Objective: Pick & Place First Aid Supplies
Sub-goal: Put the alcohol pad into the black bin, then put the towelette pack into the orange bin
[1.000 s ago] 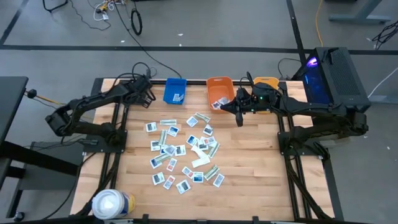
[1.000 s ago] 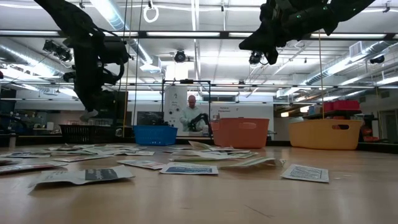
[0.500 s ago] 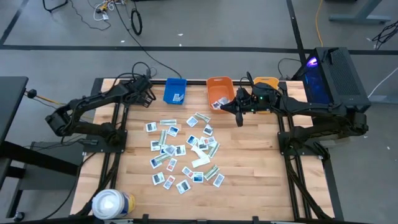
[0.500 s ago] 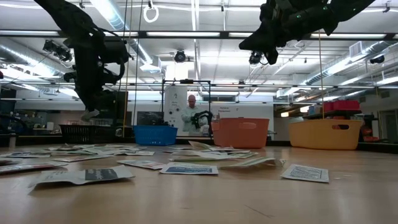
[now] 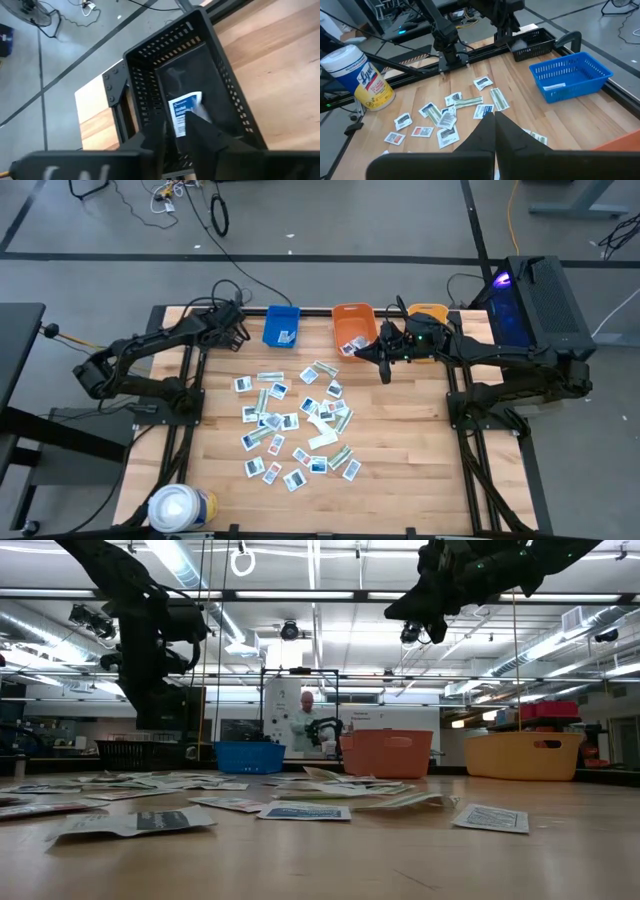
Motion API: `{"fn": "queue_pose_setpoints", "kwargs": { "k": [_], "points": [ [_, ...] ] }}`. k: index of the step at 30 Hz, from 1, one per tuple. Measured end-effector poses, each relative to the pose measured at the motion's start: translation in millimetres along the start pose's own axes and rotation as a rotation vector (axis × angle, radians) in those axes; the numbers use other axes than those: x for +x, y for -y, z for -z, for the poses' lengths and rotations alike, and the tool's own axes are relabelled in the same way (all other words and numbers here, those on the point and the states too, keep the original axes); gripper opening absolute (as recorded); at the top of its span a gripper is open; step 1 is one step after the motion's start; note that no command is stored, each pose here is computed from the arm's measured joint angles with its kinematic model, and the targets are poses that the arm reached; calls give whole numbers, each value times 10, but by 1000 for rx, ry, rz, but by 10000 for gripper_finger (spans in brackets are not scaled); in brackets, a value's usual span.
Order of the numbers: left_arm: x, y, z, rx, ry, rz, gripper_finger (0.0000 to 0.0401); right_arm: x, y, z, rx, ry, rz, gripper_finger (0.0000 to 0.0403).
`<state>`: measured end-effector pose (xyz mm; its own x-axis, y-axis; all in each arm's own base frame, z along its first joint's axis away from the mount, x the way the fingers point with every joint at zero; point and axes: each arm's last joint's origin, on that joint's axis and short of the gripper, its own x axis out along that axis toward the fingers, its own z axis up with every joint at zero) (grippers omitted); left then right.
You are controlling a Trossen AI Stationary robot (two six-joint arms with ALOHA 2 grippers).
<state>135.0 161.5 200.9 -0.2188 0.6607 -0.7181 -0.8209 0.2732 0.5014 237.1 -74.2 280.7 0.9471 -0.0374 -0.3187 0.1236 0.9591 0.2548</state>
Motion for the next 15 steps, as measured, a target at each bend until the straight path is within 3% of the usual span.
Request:
{"fn": "queue_pose_setpoints", "kwargs": {
  "k": [7, 15],
  "points": [
    [-4, 12, 5, 8, -7, 36, 142, 1, 0, 1, 7, 0, 0, 0],
    [-163, 34, -57, 49, -26, 113, 150, 1, 1, 1, 26, 0, 1, 0]
  ]
}}
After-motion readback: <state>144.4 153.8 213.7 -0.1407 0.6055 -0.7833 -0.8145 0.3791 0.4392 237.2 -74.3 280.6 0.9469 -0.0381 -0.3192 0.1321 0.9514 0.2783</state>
